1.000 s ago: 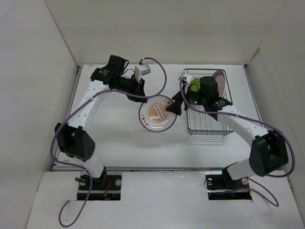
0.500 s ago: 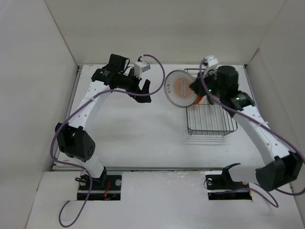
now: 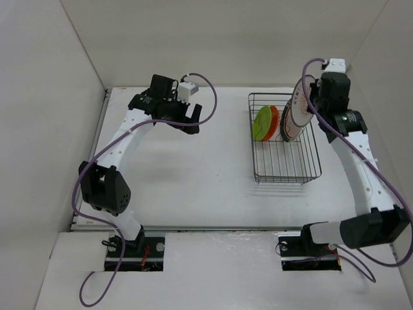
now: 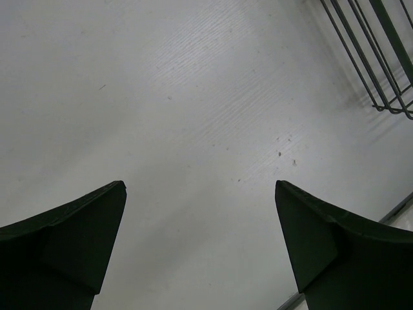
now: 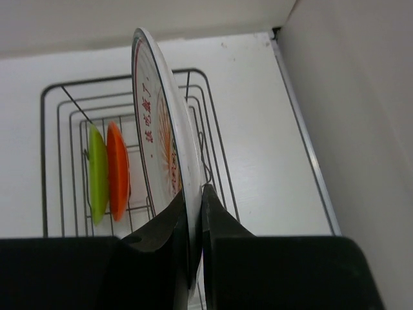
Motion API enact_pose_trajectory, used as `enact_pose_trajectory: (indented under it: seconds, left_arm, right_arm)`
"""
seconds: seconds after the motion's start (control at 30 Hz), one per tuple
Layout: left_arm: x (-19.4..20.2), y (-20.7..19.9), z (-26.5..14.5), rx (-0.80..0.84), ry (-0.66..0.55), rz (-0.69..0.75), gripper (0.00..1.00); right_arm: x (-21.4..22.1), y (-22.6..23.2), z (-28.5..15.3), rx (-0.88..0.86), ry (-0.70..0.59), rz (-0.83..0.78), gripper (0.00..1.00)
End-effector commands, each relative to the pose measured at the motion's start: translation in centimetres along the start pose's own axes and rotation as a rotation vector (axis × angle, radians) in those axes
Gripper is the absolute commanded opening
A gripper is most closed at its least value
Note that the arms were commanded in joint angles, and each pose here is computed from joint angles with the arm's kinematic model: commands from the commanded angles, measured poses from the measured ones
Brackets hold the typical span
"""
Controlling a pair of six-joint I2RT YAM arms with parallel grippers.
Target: Load the plates into the dish rack
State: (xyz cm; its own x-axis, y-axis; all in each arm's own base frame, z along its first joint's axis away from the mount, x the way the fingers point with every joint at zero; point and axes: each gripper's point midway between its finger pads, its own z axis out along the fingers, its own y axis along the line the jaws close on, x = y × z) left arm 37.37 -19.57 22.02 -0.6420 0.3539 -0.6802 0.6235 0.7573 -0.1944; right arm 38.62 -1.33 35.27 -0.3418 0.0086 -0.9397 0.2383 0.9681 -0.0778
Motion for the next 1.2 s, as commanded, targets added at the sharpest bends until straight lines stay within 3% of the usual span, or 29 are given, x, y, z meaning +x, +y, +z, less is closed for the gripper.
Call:
enact_pose_trajectory:
  seconds: [0.0, 0.17, 0.67, 0.77, 0.83, 0.9, 0.93, 1.13, 1.17]
  left_arm:
    - [-0.5, -0.1, -0.9, -0.029, -0.034, 0.001, 1.00]
    - [-0.6, -0.1, -1.0, -0.030, -0.043, 0.004, 1.00]
    - [-0.3, -0.4, -1.4, -0.021, -0.045, 0.014, 1.00]
    - [-0.1, -0.5, -1.5, -0.021, -0.045, 0.023, 1.00]
    - [-0.1, -0.5, -1.5, -0.021, -0.045, 0.023, 1.00]
    - [-0.3, -0.6, -1.8, -0.022, -0.053, 0.026, 1.00]
    - [-0.3, -0.6, -1.8, -0.022, -0.053, 0.026, 1.00]
    - [-0.5, 0.5, -2.4, -0.044, -0.067, 0.010, 1.00]
    - [-0.5, 0.9, -2.5, -0.051, -0.069, -0.007, 1.00]
  right_arm:
    - [-0.1, 0.9, 1.5, 0.001, -0.004, -0.008, 0.00]
    - [1.9, 2.5, 5.1, 0.005, 0.060, -0.038, 0.00]
    - [5.4, 6.6, 9.9, -0.023, 0.151, -0.099, 0.00]
    - [6.0, 7.4, 10.1, -0.028, 0.167, -0.116, 0.14]
    - [5.6, 7.3, 10.1, -0.019, 0.158, -0.113, 0.28]
    - [5.3, 7.2, 10.2, -0.010, 0.160, -0.115, 0.28]
    - [5.5, 7.0, 10.2, 0.000, 0.167, -0.120, 0.35]
    - [1.4, 5.9, 8.4, 0.029, 0.106, -0.106, 0.35]
    - [0.9, 5.6, 8.1, 0.041, 0.103, -0.106, 0.43]
